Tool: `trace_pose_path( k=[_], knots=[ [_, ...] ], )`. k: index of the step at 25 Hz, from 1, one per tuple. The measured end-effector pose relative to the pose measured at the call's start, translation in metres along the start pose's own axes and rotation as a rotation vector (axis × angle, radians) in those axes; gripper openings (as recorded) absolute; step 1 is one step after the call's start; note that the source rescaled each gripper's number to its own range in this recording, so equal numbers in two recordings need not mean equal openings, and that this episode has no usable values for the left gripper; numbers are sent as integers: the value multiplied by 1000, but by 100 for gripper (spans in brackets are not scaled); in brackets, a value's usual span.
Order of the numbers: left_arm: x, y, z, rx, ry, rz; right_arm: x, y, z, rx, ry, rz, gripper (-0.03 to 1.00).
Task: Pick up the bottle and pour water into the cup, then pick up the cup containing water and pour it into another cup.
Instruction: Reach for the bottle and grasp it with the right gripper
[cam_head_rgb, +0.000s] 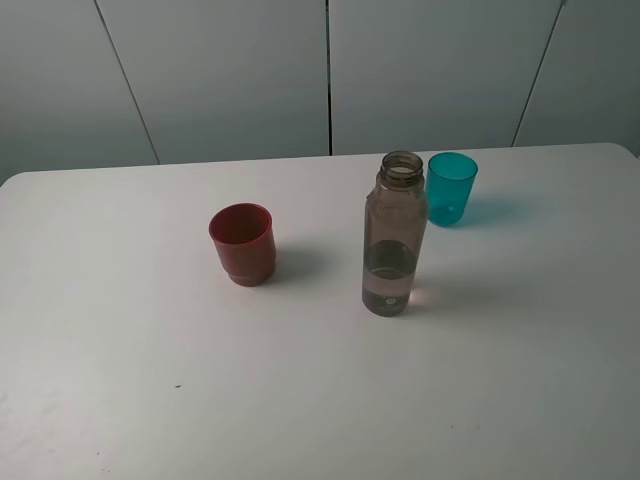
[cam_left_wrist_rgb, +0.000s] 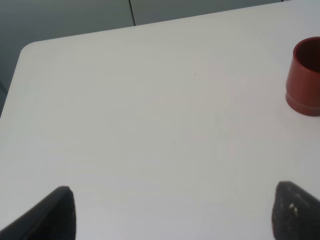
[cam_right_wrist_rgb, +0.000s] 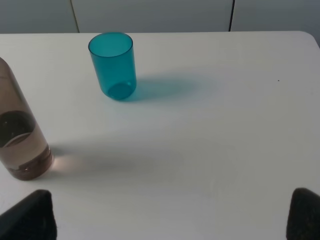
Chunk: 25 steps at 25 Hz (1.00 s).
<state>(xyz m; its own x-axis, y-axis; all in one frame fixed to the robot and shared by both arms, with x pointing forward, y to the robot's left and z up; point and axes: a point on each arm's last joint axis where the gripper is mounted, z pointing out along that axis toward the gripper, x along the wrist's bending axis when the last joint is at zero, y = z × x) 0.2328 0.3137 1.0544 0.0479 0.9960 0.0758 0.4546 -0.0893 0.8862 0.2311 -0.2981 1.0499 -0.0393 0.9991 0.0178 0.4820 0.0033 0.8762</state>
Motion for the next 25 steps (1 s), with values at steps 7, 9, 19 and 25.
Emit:
trace_pose_path(
  k=[7,9,19,25],
  knots=[
    [0,0,0,0,0,-2,0,0,0,0,0,0,100],
    [0,0,0,0,0,-2,0,0,0,0,0,0,100],
    [0,0,0,0,0,-4,0,0,0,0,0,0,100],
    [0,0,0,0,0,-4,0,0,0,0,0,0,100]
  ],
)
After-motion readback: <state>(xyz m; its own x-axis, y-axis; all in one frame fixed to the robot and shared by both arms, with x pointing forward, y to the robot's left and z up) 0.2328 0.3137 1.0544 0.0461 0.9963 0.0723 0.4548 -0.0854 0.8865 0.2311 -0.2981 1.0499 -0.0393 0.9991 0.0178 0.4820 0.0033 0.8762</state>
